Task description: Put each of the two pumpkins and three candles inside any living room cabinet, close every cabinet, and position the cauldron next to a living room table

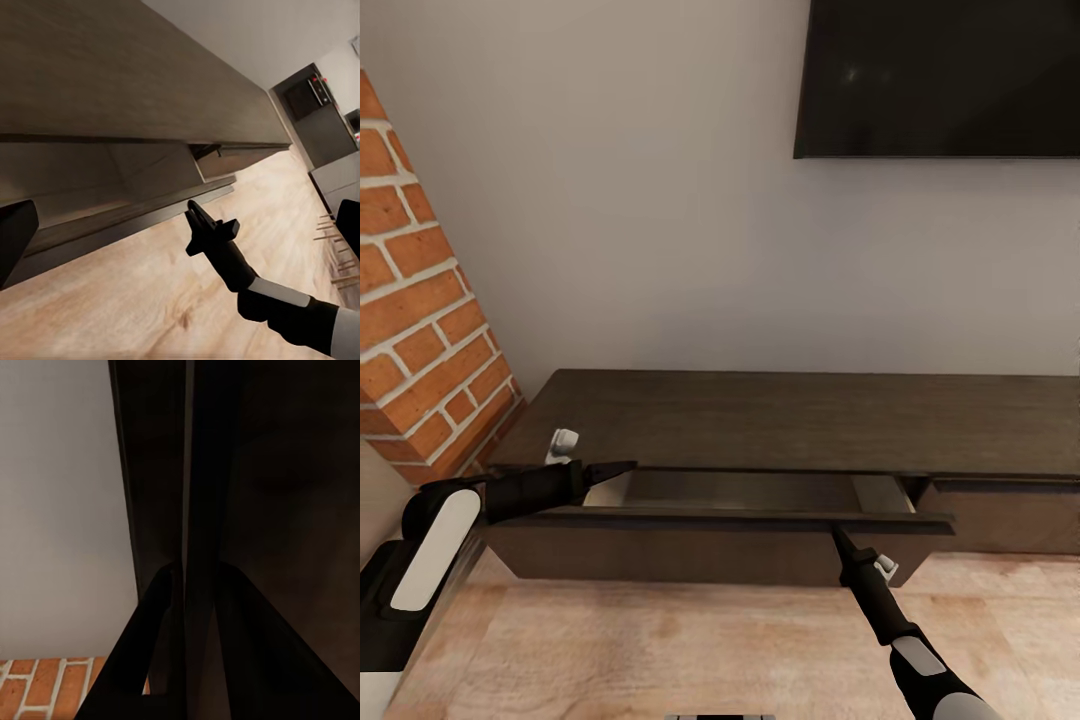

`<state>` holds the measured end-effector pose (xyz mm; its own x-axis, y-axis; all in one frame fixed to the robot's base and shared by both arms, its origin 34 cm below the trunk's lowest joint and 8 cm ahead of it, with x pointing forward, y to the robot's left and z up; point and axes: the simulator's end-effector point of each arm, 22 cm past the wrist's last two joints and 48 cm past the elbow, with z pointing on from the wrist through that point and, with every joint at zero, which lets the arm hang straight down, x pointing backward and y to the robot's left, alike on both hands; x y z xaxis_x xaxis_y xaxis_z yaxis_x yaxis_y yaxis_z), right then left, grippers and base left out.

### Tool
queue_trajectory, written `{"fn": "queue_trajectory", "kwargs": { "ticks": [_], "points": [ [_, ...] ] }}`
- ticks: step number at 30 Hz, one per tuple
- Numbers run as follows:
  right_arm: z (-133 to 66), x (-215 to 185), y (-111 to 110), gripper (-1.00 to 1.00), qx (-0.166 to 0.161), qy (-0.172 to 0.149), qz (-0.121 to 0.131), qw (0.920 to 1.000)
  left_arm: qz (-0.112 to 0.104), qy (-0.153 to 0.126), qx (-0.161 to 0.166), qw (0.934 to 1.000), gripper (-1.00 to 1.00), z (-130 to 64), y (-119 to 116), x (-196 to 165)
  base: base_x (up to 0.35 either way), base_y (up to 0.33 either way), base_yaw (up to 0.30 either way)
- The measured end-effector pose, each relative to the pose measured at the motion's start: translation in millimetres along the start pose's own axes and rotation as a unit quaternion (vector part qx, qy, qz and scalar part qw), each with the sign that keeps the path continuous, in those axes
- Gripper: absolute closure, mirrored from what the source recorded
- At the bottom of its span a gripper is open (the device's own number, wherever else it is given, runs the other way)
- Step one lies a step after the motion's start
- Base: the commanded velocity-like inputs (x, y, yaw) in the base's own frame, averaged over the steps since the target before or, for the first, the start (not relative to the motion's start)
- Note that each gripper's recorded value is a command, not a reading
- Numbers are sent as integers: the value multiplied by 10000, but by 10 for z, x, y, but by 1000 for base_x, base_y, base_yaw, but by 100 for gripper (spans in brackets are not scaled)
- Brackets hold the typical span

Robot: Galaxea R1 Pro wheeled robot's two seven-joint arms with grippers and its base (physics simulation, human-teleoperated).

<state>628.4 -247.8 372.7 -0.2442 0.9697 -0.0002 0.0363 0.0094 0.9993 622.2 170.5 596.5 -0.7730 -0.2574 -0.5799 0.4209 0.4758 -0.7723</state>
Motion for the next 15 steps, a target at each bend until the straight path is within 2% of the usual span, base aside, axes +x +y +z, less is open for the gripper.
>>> {"fn": "queue_trajectory", "kwargs": {
  "ticks": [5, 9, 15],
  "points": [
    [2, -1, -1, 100, 3, -1, -1, 10000, 0, -5, 26, 10000, -100, -1, -13, -5, -108, 8, 0],
    [-3, -34, -1, 100, 0, -58, 7, 10000, 7, 3, 169, 9999, -100, -17, -72, -8, -143, 38, 0],
    [-8, -47, 0, 100, -3, -84, 22, 10000, 34, 21, 274, 9996, -100, -51, -115, -12, -50, 14, 0]
  ]
}}
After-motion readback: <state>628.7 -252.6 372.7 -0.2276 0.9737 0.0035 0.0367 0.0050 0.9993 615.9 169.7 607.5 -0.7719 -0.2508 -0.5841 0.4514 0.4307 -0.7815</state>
